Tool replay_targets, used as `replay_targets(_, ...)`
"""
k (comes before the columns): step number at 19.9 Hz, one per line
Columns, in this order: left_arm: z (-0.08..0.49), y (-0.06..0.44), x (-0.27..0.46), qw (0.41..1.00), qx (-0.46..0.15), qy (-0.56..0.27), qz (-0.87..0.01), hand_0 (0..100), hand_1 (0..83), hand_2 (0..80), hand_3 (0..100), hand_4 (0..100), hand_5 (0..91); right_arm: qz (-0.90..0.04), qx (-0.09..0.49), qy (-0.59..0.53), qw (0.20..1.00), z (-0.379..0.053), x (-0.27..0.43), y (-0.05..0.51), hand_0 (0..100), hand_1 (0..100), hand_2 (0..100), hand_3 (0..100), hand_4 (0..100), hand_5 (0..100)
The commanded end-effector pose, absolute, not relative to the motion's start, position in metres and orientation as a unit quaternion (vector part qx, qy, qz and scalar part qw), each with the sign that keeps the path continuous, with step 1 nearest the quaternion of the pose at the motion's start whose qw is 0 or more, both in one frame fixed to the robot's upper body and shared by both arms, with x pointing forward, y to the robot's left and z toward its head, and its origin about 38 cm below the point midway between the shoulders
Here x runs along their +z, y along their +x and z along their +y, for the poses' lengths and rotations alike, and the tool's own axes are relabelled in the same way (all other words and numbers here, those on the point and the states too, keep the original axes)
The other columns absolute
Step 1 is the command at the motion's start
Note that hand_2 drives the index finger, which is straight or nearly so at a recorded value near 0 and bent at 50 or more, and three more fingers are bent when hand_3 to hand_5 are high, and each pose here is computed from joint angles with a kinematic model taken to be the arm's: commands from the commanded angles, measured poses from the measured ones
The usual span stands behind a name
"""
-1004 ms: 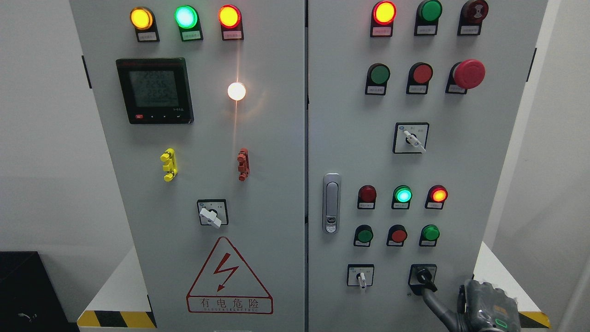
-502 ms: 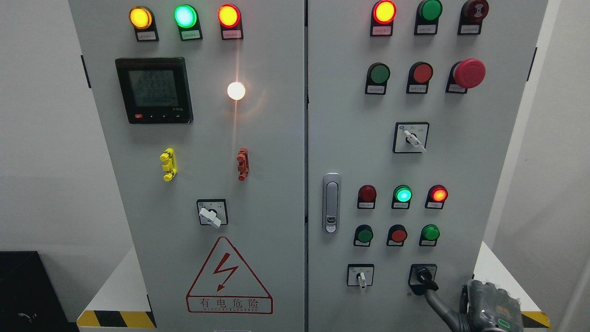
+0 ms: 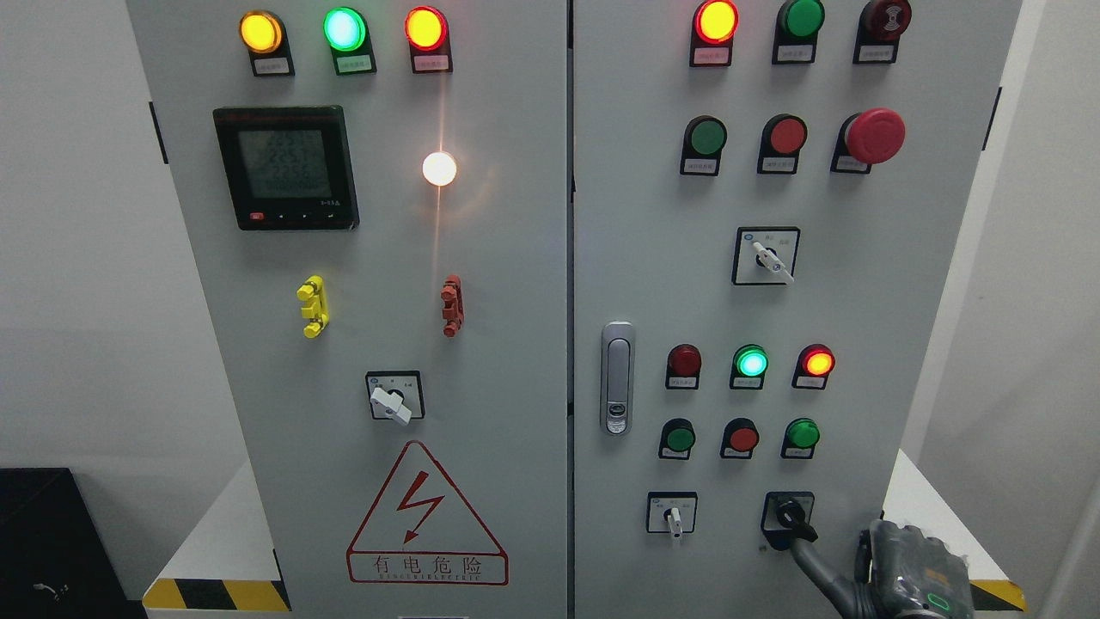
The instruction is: Flip black knob to close circuit
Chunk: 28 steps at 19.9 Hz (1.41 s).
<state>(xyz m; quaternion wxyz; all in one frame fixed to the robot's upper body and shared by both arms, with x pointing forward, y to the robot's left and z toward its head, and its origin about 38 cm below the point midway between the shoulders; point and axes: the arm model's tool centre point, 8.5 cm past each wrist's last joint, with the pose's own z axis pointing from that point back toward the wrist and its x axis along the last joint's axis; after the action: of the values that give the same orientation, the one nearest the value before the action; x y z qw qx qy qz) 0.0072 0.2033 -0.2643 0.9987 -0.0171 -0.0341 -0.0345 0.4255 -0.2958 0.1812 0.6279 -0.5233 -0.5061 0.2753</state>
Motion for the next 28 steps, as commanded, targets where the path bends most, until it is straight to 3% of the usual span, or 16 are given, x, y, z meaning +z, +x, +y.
replay_targets(1, 0.202, 0.001, -0.265, 0.999, -0.033, -0.019, -0.035, 12, 55.6, 0.0, 0, 0, 0.0, -0.513, 0.271, -0.524, 0.624, -0.294, 0.185, 0.424, 0, 0, 90, 100, 94, 100)
replay_targets(28, 0.202, 0.001, -0.265, 0.999, -0.033, -0.019, -0.035, 12, 55.6, 0.0, 0, 0, 0.0, -0.524, 0.299, -0.515, 0.609, -0.269, 0.177, 0.421, 0, 0, 90, 100, 94, 99)
